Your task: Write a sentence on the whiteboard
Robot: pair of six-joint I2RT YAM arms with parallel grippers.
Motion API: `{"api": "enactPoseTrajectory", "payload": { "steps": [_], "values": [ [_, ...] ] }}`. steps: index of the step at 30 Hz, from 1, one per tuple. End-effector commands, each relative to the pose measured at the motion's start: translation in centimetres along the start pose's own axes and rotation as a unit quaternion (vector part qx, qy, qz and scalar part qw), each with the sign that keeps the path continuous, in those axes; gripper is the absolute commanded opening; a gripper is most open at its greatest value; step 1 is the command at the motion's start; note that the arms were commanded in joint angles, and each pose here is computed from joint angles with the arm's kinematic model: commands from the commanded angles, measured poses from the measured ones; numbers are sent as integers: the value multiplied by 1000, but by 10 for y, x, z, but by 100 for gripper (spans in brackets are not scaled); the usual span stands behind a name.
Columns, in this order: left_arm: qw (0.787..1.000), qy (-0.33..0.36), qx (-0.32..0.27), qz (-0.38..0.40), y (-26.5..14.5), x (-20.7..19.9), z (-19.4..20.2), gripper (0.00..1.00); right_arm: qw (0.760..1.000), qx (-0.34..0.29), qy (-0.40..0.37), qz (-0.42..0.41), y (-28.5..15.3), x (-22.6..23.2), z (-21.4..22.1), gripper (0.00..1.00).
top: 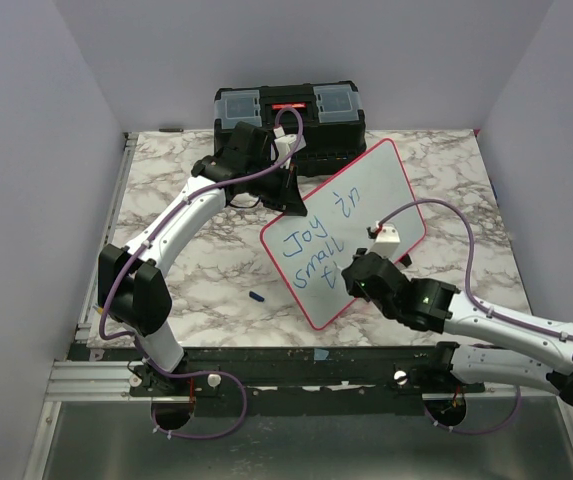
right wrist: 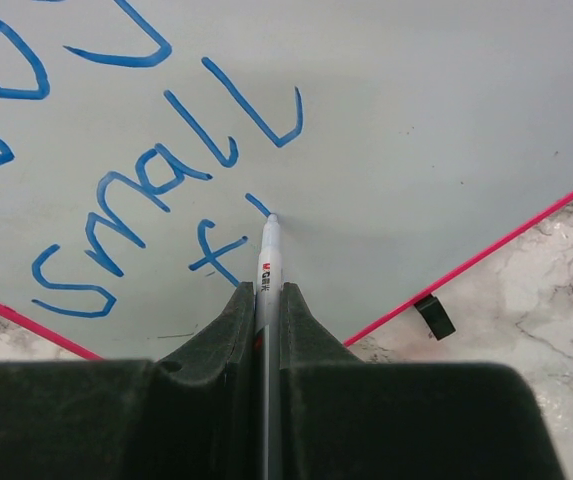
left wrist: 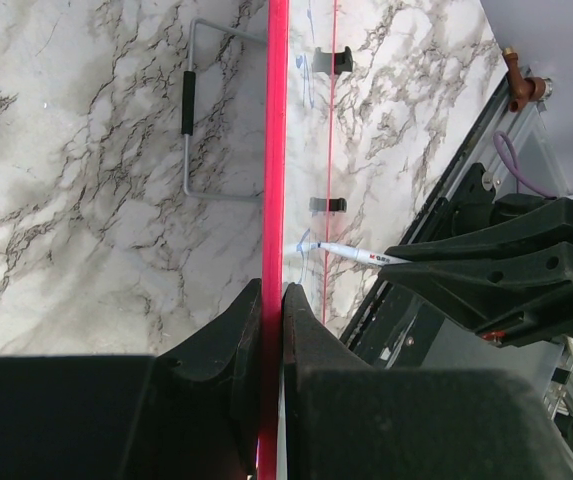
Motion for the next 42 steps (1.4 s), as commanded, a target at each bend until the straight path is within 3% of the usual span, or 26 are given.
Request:
{"api": "enactPoseTrajectory", "payload": {
  "steps": [1, 16, 42],
  "values": [
    [999, 33, -12, -16, -4, 1, -3, 0, 999, 31, -3, 9, -1, -11, 17, 1],
    [999, 32, -11, -16, -4, 2, -2, 0, 998, 70, 5, 11, -4, -23, 42, 1],
    [999, 33, -12, -16, -5, 1, -2, 0, 1000, 16, 9, 20, 1, -4, 5, 1]
  ]
}}
Point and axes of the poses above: each gripper's point midway between its finger pads, its own y axis out along the fingers, its own x axis along the line the jaws close on, z = x × y, the point moved 6 cm from there along -y, back along the fingers, and after that the axes turned 4 degrees about -y, right-handed, at the moved point
